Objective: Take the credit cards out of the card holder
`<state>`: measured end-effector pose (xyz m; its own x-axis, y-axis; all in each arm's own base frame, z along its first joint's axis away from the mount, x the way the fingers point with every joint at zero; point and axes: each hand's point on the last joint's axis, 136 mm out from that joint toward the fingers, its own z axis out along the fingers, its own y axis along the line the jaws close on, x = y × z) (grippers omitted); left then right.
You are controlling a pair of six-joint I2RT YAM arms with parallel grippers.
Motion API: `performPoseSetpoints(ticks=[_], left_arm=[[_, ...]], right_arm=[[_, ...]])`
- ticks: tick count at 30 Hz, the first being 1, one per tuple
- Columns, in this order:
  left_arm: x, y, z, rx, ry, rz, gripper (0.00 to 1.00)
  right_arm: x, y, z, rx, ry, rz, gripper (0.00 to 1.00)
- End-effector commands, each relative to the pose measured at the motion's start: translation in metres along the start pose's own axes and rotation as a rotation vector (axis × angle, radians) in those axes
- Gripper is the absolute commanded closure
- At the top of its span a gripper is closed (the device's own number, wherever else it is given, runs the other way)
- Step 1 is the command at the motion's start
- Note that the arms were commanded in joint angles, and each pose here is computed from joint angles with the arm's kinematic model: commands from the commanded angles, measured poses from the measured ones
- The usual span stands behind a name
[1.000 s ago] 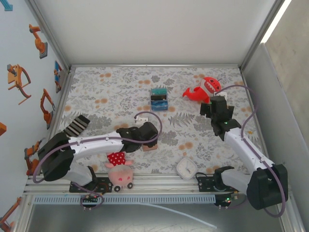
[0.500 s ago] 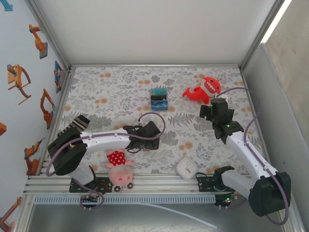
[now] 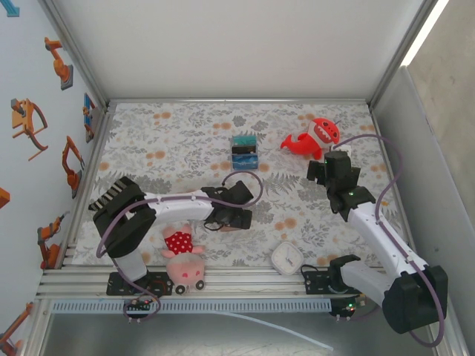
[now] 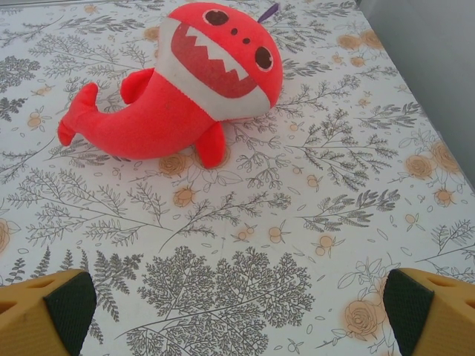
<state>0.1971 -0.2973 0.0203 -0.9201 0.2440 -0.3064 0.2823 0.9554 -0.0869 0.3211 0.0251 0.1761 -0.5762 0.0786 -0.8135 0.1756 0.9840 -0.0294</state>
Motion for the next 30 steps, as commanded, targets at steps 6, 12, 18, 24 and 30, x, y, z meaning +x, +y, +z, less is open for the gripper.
performPoseSetpoints(ticks=[6, 12, 18, 24, 30], left_arm=[[0.0, 0.02, 0.001, -0.127, 0.048, 0.071, 0.03], [0.002, 0.029, 0.006, -0.142, 0.064, 0.067, 0.02], [0.005, 0.027, 0.013, -0.122, 0.081, 0.069, 0.17], [0.0, 0.021, 0.011, -0.087, 0.05, 0.068, 0.23], [-0.013, 0.023, 0.002, -0.075, -0.047, 0.087, 0.27]], right_arm=[[0.008, 0.0, -0.001, 0.001, 0.024, 0.0, 0.01], [0.01, 0.002, -0.002, -0.012, 0.027, 0.002, 0.01], [0.012, 0.004, -0.004, -0.025, 0.029, 0.013, 0.01], [0.013, 0.007, -0.011, -0.062, 0.026, 0.041, 0.01], [0.017, 0.015, -0.019, -0.123, 0.058, 0.085, 0.01]])
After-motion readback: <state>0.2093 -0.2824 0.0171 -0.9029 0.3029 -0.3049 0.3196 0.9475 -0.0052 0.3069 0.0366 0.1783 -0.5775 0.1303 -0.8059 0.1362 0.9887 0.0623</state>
